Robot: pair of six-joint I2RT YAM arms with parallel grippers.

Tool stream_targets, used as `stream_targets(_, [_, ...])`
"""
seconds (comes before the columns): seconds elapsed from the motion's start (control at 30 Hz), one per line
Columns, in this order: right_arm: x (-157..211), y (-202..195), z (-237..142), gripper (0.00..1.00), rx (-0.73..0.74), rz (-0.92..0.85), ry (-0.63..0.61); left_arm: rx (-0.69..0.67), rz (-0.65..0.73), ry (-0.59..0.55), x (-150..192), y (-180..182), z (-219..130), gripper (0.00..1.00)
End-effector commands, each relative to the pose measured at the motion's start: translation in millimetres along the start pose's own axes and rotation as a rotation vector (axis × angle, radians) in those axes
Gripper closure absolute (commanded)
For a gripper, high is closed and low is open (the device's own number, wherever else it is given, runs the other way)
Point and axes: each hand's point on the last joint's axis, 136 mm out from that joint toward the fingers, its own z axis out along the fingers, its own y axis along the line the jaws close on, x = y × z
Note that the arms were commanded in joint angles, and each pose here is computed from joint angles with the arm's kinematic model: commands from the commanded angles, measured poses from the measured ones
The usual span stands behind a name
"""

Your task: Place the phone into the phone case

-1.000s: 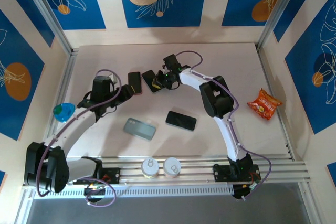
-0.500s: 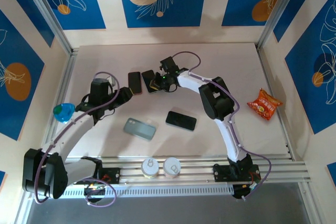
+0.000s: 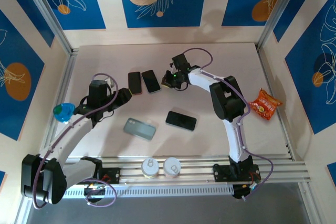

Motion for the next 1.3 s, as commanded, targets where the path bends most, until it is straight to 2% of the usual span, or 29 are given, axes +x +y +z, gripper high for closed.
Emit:
stream_targets(0.0, [6, 0, 3, 1.00, 0.001, -0.021, 0.014, -0.022, 0.001, -0.010, -1, 7, -4, 0.45])
stream_targets(0.5, [10, -9, 26, 1.00, 0.012, 0.010, 0.048, -0.035, 0.005, -0.008, 0, 10, -3, 0.45])
stream_targets(0.93, [34, 0, 40, 1.00, 0.007, 0.002, 0.094, -0.037, 0.000, -0.010, 0, 11, -3, 0.45])
stream_targets(1.13, [32, -2, 32, 1.00, 0.019, 0.003, 0.087, -0.035, 0.001, -0.009, 1, 10, -5, 0.45])
stream_targets(1.27, [26, 4, 5, 1.00, 0.019, -0.038, 0.050, -0.042, 0.018, 0.001, 3, 12, -6, 0.44])
